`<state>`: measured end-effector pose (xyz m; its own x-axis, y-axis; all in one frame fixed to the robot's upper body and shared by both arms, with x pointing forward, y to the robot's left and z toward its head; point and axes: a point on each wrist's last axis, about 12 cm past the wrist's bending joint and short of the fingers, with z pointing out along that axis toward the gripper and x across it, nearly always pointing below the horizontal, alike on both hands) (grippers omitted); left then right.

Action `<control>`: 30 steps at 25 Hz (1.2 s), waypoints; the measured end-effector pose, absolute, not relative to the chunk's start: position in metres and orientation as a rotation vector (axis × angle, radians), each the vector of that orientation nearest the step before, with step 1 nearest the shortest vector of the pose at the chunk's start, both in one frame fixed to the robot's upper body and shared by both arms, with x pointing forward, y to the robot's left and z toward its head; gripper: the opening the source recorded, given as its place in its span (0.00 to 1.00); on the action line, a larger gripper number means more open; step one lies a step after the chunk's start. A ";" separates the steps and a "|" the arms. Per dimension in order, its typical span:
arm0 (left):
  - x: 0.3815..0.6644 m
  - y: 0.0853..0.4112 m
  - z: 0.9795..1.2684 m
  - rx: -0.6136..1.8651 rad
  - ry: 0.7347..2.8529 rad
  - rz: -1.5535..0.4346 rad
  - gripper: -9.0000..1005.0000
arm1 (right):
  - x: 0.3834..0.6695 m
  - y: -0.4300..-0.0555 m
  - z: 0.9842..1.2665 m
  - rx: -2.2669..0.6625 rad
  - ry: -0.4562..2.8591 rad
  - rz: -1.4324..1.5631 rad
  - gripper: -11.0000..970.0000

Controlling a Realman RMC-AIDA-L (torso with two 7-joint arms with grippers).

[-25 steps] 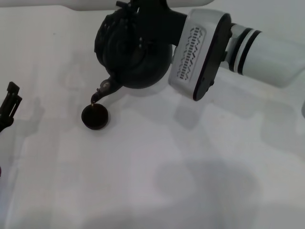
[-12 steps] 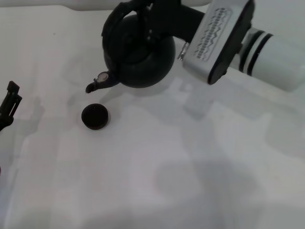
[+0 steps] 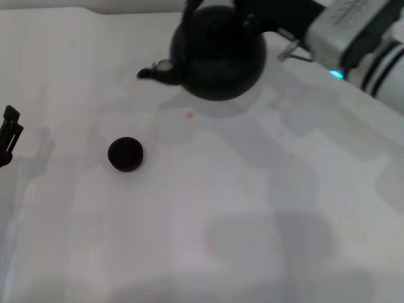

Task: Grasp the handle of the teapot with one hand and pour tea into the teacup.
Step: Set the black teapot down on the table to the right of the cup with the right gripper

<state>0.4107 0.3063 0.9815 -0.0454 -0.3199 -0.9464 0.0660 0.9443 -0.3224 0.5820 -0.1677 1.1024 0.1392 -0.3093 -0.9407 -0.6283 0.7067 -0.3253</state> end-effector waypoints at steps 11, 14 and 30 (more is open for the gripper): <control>0.412 0.311 0.984 -0.194 1.567 -0.298 0.87 | 0.548 -0.223 1.088 -0.543 1.566 0.331 0.12; 0.413 0.313 0.985 -0.188 1.562 -0.293 0.87 | 0.539 -0.232 1.082 -0.491 1.586 0.362 0.12; 0.417 0.315 0.989 -0.173 1.543 -0.287 0.87 | 0.493 -0.266 1.054 -0.378 1.647 0.363 0.12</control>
